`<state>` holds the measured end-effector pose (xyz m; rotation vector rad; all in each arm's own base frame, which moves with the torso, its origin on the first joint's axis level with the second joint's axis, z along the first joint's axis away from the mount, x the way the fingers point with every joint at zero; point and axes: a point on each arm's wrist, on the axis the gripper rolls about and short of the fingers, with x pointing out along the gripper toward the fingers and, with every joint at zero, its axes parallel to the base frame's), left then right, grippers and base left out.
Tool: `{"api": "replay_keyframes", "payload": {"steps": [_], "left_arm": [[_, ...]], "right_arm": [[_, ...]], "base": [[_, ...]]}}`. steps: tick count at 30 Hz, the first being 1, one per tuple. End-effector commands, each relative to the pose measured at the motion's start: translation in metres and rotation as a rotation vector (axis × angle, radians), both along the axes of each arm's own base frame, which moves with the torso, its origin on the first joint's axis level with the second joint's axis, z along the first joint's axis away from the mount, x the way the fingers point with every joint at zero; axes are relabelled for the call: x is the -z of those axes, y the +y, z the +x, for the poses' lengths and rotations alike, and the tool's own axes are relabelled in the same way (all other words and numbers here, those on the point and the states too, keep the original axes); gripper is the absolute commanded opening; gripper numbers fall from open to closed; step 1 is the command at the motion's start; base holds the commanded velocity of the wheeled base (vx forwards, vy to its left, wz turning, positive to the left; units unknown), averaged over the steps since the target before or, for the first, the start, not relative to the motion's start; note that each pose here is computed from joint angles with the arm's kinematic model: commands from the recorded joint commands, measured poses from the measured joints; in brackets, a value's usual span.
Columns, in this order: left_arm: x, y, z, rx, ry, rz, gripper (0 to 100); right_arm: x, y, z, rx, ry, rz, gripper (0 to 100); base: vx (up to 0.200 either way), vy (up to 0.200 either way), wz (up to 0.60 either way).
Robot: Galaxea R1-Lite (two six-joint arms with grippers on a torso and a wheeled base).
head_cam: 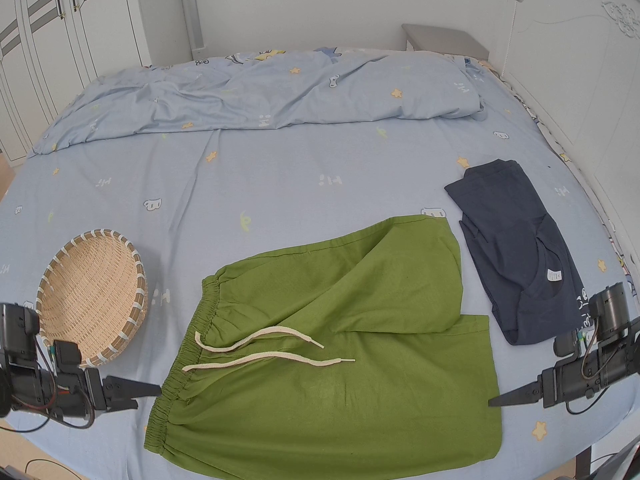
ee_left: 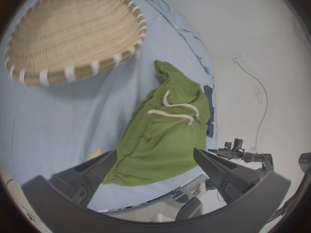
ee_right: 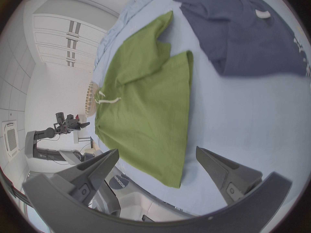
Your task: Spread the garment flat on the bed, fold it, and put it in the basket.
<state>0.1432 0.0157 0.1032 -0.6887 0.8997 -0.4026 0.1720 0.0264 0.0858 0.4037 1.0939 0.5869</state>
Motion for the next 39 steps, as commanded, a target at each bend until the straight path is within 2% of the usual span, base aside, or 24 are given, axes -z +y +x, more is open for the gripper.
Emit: {"api": "replay_keyframes", "payload": {"steps": [1,6,11,15,18,21,25,32,39], "left_arm": [[-0.066,-0.008,0.025,0.05,-0.152,-0.005,100],[-0.09,-0.024,0.08,0.106,-0.163,-0.056,100],[-0.104,-0.042,0.13,0.104,-0.185,-0.136,100],[-0.097,-0.051,0.158,0.087,-0.189,-0.151,100],[-0.075,-0.057,0.206,0.008,-0.207,-0.091,100],[-0.064,-0.056,0.23,-0.016,-0.2,-0.075,100],[-0.041,-0.053,0.251,-0.025,-0.18,-0.048,100],[-0.017,-0.047,0.263,-0.028,-0.147,-0.026,100],[-0.014,-0.042,0.264,-0.031,-0.15,-0.014,100]], "right_arm": [[-0.057,-0.013,0.021,0.057,-0.204,-0.004,100],[-0.086,-0.012,0.057,0.059,-0.311,0.003,100],[-0.112,-0.008,0.101,0.045,-0.405,0.012,100],[-0.125,-0.002,0.127,0.028,-0.459,0.019,100],[-0.134,0.006,0.158,0.018,-0.5,0.035,100],[-0.127,0.014,0.17,-0.001,-0.485,0.039,100],[-0.111,0.019,0.182,-0.006,-0.453,0.029,100],[-0.098,0.025,0.19,-0.019,-0.419,0.025,100],[-0.098,0.024,0.19,-0.015,-0.417,0.025,100]], "base": [[0.0,0.0,0.0],[0.0,0.0,0.0],[0.0,0.0,0.0],[0.0,0.0,0.0],[0.0,0.0,0.0],[0.0,0.0,0.0],[0.0,0.0,0.0],[0.0,0.0,0.0],[0.0,0.0,0.0]]}}
